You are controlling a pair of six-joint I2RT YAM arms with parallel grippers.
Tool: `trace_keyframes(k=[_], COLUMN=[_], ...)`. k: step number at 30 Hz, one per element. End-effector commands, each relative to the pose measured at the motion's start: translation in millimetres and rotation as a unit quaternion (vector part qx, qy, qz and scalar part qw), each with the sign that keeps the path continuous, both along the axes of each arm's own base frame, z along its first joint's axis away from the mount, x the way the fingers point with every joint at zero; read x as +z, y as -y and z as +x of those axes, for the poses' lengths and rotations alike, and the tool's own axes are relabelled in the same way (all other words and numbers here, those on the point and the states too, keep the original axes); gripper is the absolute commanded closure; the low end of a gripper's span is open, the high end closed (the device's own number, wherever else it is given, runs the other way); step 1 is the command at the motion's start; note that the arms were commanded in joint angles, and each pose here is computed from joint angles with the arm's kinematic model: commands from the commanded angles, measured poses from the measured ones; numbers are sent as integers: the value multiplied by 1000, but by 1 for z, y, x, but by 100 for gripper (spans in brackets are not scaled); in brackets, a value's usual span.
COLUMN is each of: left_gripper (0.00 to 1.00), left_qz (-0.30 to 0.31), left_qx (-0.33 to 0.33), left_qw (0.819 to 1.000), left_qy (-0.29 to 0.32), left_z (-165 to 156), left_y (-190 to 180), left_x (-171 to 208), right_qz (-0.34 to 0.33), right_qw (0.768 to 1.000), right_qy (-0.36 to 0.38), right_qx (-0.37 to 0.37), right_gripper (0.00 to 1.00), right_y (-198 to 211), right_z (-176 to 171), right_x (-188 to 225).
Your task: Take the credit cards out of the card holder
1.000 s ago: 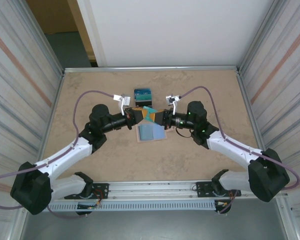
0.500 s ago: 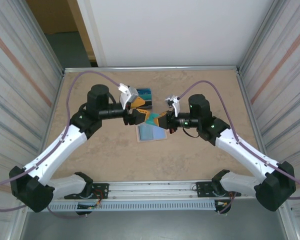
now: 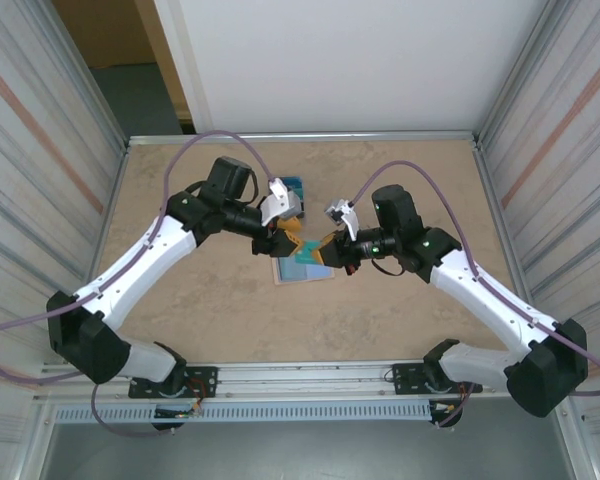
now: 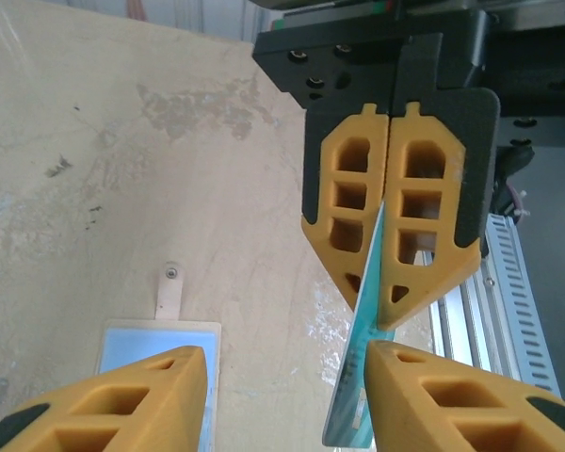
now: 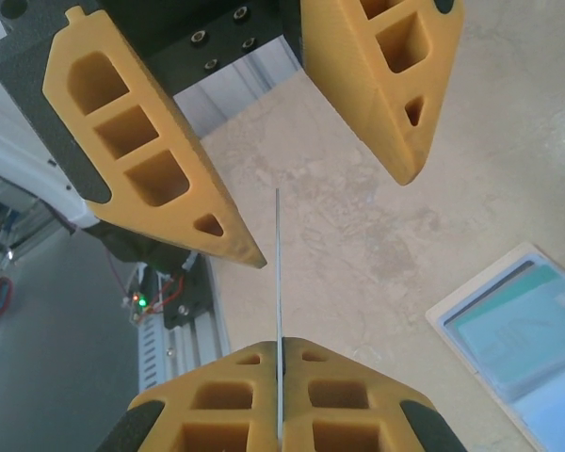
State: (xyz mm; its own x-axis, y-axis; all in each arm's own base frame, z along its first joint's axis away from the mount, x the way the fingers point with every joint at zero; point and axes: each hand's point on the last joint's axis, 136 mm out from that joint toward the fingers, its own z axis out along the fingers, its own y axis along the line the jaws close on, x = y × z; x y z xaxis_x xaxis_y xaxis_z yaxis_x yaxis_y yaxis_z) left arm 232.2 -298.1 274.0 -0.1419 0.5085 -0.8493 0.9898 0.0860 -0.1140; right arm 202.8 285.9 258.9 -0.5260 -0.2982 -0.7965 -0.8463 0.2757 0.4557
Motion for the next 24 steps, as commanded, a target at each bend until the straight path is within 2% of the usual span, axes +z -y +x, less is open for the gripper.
trace_keyframes(k=[1,6,10,11,12,13,15,16,19,22,23,24], left_gripper=[53,62,93,97,100,100,100,100,100,100,100,100], left_qz=[12,35,42,45,50,57,71,79,92,104,106,108], left_qx=[-47,-73,-74,-72,-65,-56,-40,-35,-21,5,11,17], left_qw=[999,997,996,996,997,997,997,996,995,993,992,991], left_qy=[4,-1,-6,-4,-2,4,14,19,39,61,66,72], left_z=[-16,-22,-18,-16,-12,-8,-1,2,8,21,26,31], left_y=[3,12,16,16,16,15,13,11,6,-1,-4,-8], left_x=[-1,-12,-18,-19,-21,-23,-27,-31,-35,-40,-40,-40], right_qz=[10,9,5,1,-2,-7,-17,-24,-40,-43,-42,-41], right_qw=[1000,1000,1000,1000,1000,1000,1000,999,996,990,989,988], right_qy=[5,0,-5,-6,-5,-4,0,5,16,22,24,28], right_qx=[24,30,27,23,17,8,-12,-30,-83,-130,-140,-149], right_gripper=[100,100,100,98,93,83,74,67,53,45,12,1], right_y=[-2,-4,-5,-5,-4,-2,1,4,15,27,30,33], right_z=[-4,-2,1,2,5,8,14,20,35,47,49,50], right_x=[10,9,6,4,2,0,-5,-6,-11,-10,-9,-8])
